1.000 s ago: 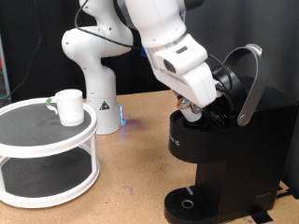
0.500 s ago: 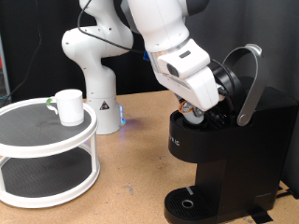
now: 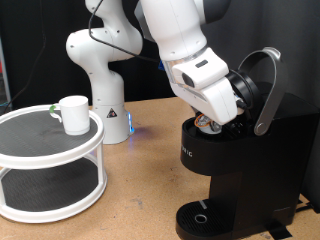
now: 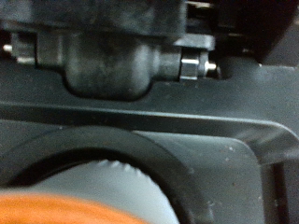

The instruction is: Make a cup of coffee with the keurig machine

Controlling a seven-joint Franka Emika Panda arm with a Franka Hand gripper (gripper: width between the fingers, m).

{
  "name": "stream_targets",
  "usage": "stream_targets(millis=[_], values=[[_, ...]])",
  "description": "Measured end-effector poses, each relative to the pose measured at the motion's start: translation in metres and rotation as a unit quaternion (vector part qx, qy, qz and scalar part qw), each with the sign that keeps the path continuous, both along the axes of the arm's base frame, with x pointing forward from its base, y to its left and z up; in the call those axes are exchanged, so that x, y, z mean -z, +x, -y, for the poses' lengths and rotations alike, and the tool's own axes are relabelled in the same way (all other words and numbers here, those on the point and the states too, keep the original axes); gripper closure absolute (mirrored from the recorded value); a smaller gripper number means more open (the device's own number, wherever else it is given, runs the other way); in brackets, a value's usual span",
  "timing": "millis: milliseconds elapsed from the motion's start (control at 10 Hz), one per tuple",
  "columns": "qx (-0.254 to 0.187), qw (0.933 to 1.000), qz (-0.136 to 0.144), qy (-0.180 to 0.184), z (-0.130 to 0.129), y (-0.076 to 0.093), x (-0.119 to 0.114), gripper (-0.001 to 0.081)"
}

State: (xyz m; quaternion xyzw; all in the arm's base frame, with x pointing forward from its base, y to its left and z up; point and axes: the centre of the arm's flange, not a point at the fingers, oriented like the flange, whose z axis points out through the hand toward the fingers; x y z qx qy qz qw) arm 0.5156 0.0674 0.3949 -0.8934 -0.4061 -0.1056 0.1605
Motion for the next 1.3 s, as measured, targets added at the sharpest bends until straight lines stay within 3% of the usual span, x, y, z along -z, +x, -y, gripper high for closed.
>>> stream_targets(millis=[300,500,600,700,1000,1300], values=[[0.002,1.0,-0.003,0.001,0.001,0.0,0.003,0.0346],[0.002,1.0,-0.005,0.002,0.003,0.001,0.006,0.0098],[0.0,1.0,-0.004,0.003,0.003,0.001,0.007,0.0098],[-0.001,1.0,-0.003,0.004,0.004,0.001,0.007,0.0022],[-0.007,0.9998,0.0,0.018,0.008,0.002,0.004,0.0003],[-0.031,0.9983,-0.002,0.05,0.014,-0.001,-0.017,0.0003]])
